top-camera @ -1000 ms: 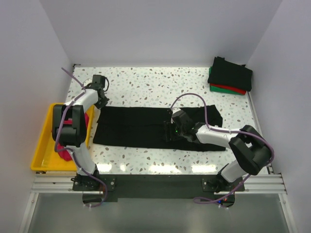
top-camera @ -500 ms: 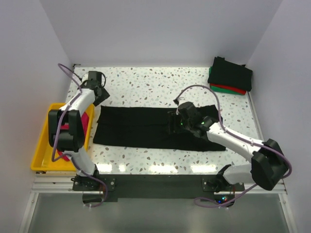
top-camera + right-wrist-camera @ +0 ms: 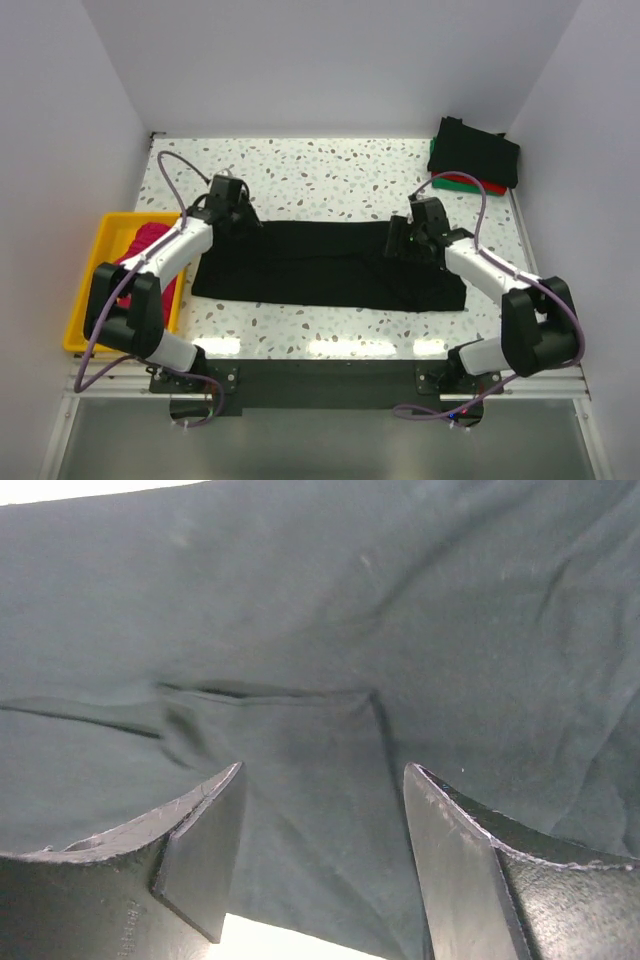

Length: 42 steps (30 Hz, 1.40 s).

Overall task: Fold and stack the t-shirts
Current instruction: Fold the tshirt

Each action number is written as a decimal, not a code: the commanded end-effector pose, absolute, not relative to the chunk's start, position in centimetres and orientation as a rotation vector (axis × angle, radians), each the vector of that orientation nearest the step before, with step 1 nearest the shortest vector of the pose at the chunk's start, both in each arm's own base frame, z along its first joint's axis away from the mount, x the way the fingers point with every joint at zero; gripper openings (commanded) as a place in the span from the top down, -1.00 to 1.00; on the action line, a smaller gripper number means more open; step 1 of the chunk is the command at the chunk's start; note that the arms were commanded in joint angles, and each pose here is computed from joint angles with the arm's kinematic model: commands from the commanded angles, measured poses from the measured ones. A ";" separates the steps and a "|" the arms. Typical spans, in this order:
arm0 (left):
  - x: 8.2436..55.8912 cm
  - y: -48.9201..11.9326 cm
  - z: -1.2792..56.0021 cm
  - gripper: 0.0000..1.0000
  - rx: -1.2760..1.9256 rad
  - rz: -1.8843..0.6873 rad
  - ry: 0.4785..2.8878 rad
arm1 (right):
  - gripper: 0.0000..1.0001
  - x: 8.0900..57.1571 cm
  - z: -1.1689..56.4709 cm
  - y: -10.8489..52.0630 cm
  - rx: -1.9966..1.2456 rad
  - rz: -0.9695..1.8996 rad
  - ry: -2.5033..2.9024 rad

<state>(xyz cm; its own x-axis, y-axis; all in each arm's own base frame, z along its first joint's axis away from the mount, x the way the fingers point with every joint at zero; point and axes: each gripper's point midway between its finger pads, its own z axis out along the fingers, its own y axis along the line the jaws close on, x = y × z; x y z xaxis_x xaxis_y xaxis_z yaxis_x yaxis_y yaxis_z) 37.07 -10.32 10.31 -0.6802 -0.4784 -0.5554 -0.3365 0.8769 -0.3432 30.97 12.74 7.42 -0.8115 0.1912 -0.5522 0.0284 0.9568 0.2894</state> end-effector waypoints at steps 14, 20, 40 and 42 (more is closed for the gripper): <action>34.3 -13.5 9.9 0.01 -0.474 -0.457 2.374 | -0.07 31.1 3.7 13.8 0.233 0.461 2.480; 34.0 -13.9 9.5 0.02 -0.473 -0.464 2.379 | 0.22 30.4 4.4 14.2 0.220 0.517 2.466; 34.0 -14.9 8.6 0.03 -0.455 -0.460 2.412 | 0.77 25.2 6.6 17.6 0.060 0.857 2.450; 33.9 -15.0 8.5 0.03 -0.451 -0.462 2.415 | 0.78 24.3 6.3 18.1 0.045 0.897 2.458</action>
<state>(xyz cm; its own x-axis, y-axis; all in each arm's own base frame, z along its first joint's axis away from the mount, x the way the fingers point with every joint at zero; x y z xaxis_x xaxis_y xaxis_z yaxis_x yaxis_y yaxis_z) 32.90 -14.13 7.52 -0.7623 -0.4140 -0.4975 -0.2265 0.8907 -0.3941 25.50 16.69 5.65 -0.8573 0.2248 -0.4632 -0.0816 0.8290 0.5533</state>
